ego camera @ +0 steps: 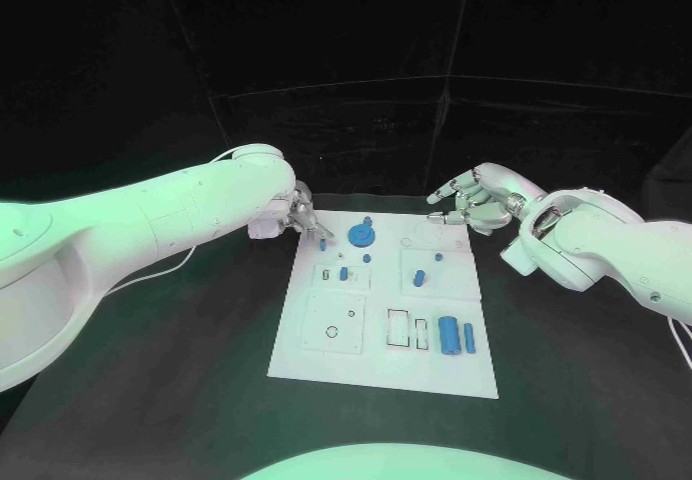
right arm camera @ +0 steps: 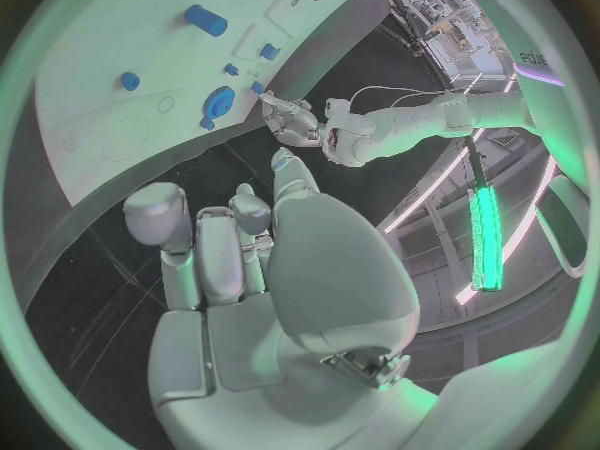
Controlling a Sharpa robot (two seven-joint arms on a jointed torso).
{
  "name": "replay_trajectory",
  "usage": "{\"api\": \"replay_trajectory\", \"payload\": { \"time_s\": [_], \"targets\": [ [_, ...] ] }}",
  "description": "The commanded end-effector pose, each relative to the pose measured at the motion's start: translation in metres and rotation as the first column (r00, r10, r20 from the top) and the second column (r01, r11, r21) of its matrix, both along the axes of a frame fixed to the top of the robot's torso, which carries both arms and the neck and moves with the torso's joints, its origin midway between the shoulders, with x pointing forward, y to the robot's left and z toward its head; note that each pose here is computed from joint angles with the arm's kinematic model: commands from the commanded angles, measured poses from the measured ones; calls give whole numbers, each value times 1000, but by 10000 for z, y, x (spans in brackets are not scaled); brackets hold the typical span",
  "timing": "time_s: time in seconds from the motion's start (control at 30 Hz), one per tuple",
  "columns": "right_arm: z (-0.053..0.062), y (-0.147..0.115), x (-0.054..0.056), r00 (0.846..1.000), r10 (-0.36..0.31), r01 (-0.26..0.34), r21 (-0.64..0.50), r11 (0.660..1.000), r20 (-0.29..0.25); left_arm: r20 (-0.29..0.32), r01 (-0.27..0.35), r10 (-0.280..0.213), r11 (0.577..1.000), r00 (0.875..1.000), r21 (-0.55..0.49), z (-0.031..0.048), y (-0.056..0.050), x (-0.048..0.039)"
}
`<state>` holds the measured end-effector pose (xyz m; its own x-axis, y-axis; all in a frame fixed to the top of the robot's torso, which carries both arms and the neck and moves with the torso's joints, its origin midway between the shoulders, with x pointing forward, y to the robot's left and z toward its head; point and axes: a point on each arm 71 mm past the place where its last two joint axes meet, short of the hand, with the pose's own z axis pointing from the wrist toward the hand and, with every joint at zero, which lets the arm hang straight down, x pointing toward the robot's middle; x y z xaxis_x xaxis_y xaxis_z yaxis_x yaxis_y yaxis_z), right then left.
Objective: Assemble the parts on the task board
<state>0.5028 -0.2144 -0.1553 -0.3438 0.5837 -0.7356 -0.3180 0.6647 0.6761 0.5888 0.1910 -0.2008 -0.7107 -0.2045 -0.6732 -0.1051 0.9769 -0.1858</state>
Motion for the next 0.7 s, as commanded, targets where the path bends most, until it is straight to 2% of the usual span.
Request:
{"api": "replay_trajectory", "payload": {
  "time_s": [0.03,0.47,0.7],
  "targets": [
    [19,11,4,1000,0,0,4,1000,12,2,12,-12,1000,1000,2,-8,-15,9],
    [19,34,8,1000,4,-4,5,1000,13,-7,1,-1,1000,1000,11,-80,-77,30],
    [19,41,9,1000,5,-5,6,1000,13,-1,-3,3,1000,1000,8,-92,-102,39]
  ]
}}
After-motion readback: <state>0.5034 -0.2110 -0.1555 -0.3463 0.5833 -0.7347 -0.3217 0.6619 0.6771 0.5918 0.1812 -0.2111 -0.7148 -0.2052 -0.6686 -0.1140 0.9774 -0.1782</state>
